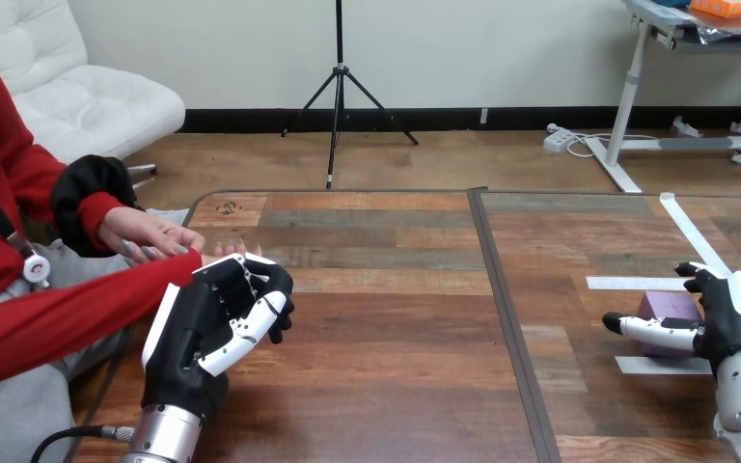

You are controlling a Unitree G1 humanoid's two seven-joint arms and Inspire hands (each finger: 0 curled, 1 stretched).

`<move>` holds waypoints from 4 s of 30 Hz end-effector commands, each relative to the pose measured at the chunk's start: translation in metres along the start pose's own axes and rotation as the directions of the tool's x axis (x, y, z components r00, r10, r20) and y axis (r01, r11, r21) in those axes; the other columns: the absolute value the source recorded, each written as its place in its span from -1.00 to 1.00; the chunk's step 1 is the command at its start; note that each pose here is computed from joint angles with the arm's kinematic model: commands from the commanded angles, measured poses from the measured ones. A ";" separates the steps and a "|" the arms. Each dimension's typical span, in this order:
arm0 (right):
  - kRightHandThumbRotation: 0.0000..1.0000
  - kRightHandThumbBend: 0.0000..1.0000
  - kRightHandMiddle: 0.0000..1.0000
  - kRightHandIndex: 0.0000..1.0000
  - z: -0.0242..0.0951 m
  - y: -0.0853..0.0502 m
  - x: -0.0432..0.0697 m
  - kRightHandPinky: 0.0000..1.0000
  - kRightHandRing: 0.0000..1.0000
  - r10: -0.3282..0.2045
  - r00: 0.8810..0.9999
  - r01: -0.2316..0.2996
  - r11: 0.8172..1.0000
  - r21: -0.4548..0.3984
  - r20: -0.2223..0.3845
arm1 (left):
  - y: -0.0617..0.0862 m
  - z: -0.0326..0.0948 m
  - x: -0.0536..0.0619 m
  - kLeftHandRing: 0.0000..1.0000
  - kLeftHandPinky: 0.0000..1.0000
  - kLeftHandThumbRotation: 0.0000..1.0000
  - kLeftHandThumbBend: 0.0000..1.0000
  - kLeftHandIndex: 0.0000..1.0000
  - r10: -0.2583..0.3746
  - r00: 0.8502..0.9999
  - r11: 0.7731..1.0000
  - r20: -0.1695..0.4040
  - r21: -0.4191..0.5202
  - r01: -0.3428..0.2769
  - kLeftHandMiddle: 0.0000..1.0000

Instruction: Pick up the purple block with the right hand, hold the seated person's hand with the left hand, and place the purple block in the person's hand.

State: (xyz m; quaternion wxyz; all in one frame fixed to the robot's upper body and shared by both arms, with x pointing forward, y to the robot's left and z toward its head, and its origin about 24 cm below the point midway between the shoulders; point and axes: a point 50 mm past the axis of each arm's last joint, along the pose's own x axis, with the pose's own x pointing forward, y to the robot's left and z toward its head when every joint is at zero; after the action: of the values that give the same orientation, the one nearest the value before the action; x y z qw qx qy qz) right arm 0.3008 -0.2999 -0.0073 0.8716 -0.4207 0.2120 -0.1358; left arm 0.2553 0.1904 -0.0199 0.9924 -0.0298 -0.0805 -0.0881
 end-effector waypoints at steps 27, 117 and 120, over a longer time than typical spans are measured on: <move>-0.86 0.85 0.43 0.42 0.024 -0.011 0.008 0.16 0.35 -0.065 0.995 0.061 0.996 0.065 0.073 | 0.000 0.020 0.023 -0.39 -0.58 -0.55 -0.16 -0.21 -0.026 0.995 0.999 0.098 0.026 0.023 -0.27; -1.00 0.63 -0.05 -0.07 0.048 -0.034 0.003 -0.15 -0.10 -0.136 0.938 0.089 0.984 0.156 0.320 | 0.013 0.062 0.027 -0.20 -0.33 -0.59 0.36 -0.09 -0.213 0.961 0.848 0.177 0.523 0.092 -0.10; -1.00 0.61 -0.05 -0.07 0.051 -0.037 0.002 -0.15 -0.10 -0.134 0.930 0.082 0.983 0.162 0.343 | 0.013 0.068 0.028 -0.12 -0.24 -0.58 0.44 -0.04 -0.231 0.959 0.810 0.167 0.578 0.095 -0.03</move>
State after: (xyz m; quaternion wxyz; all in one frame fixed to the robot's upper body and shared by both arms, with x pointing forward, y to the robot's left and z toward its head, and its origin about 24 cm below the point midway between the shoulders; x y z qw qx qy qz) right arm 0.3079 -0.2878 0.0091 0.9109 -0.3812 0.1078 -0.1158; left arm 0.2625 0.2014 0.0151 0.9589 0.1952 -0.1518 -0.1392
